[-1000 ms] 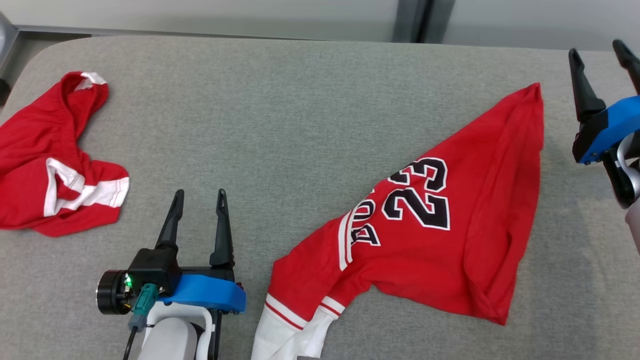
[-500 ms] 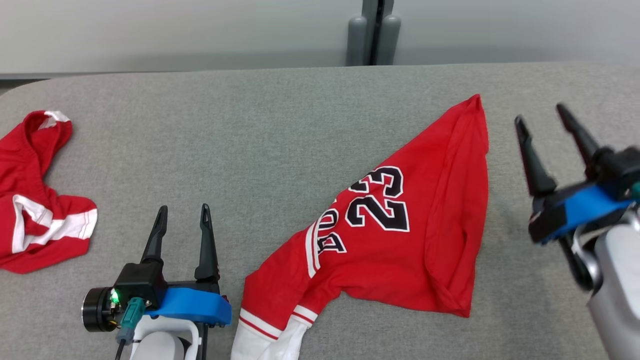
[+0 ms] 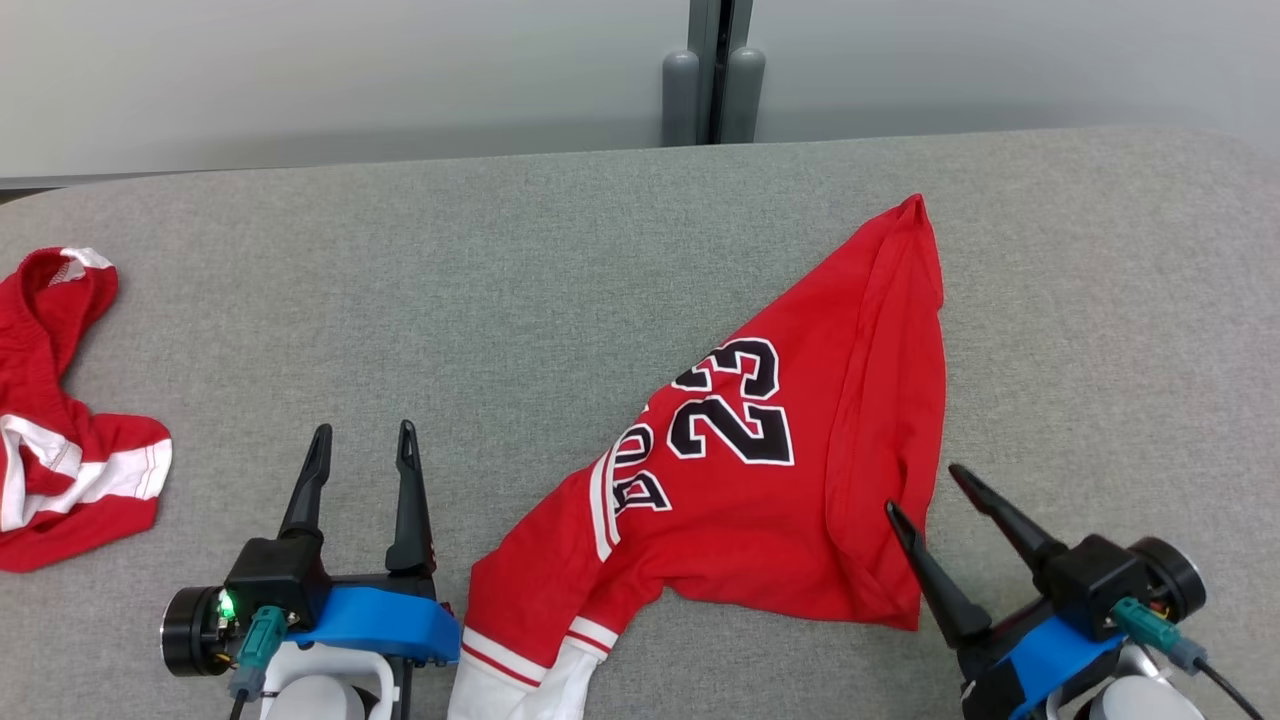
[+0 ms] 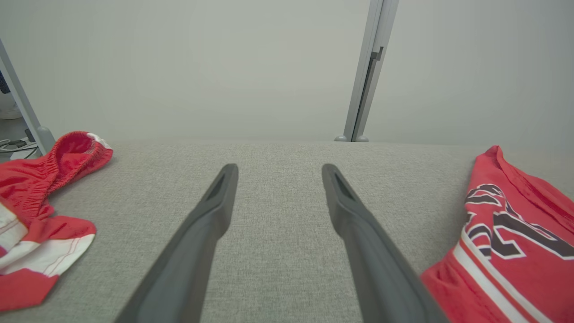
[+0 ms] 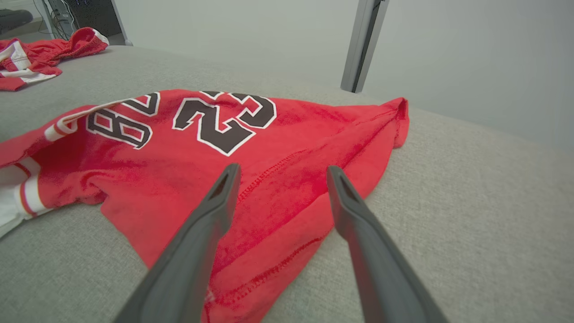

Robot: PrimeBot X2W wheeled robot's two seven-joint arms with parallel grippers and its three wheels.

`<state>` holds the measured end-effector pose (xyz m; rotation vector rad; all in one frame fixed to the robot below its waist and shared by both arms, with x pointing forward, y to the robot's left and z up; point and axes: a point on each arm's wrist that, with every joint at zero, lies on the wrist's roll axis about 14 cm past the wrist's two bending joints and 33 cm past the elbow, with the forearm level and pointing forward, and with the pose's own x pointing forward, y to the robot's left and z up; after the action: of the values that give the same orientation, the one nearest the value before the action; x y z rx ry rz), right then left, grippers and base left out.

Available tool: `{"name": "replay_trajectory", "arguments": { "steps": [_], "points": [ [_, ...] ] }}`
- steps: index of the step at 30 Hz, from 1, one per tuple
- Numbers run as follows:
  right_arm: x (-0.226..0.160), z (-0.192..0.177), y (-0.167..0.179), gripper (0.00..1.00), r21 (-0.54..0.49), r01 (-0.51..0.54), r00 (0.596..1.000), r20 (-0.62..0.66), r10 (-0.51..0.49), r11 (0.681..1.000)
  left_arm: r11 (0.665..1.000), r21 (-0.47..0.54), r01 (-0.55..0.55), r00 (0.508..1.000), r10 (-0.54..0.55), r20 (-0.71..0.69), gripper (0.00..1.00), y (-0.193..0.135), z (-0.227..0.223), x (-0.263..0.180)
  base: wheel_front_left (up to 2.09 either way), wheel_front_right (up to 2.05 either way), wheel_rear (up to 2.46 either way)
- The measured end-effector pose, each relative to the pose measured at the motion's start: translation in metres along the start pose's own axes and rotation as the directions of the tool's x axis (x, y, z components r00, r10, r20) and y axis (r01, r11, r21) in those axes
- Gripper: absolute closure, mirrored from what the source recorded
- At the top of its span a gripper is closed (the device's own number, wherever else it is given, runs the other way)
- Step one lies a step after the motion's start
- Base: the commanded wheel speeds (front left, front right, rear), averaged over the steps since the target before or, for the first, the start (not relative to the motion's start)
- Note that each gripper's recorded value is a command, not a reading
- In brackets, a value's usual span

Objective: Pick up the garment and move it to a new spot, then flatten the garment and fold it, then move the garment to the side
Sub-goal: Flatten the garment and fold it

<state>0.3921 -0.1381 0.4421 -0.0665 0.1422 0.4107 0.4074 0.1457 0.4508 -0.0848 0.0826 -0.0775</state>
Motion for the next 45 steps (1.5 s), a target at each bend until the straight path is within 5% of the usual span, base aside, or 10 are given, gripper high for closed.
{"name": "replay_trajectory", "arguments": {
  "steps": [15,18,28,36,38,39,45],
  "points": [
    [-0.009,-0.062,0.042,0.00,0.038,-0.129,0.971,-0.200,0.134,0.991,1.000,-0.007,-0.022,1.000,0.022,-0.019,0.00,0.007,-0.006,-0.004,0.00,0.00,0.00],
    [-0.010,-0.067,0.042,1.00,0.046,-0.126,0.967,-0.216,0.133,0.991,1.000,-0.006,-0.026,0.999,0.026,-0.020,0.00,0.008,-0.007,-0.004,0.00,0.00,0.00],
    [-0.021,-0.045,-0.008,1.00,0.067,0.055,0.990,-0.136,-0.045,0.996,1.000,-0.009,0.009,1.000,-0.009,-0.014,0.00,-0.004,-0.004,-0.001,0.00,0.00,0.00],
    [-0.070,-0.058,-0.038,1.00,0.134,0.229,0.964,-0.171,-0.205,0.964,0.999,-0.013,0.052,0.999,-0.052,-0.008,0.00,-0.019,-0.003,0.002,0.00,0.00,0.00],
    [-0.078,-0.066,-0.036,0.65,0.162,0.251,0.956,-0.193,-0.219,0.954,0.998,-0.014,0.056,0.998,-0.057,-0.009,0.00,-0.020,-0.003,0.003,0.00,0.00,0.00],
    [-0.080,-0.069,-0.036,0.00,0.175,0.264,0.952,-0.202,-0.228,0.948,0.998,-0.014,0.058,0.998,-0.058,-0.010,0.00,-0.021,-0.003,0.003,0.00,0.00,0.00],
    [-0.086,-0.068,-0.049,0.00,0.203,0.335,0.935,-0.192,-0.298,0.920,0.998,-0.015,0.062,0.998,-0.062,-0.010,0.00,-0.022,-0.003,0.003,0.00,0.00,0.00]
  ]
}}
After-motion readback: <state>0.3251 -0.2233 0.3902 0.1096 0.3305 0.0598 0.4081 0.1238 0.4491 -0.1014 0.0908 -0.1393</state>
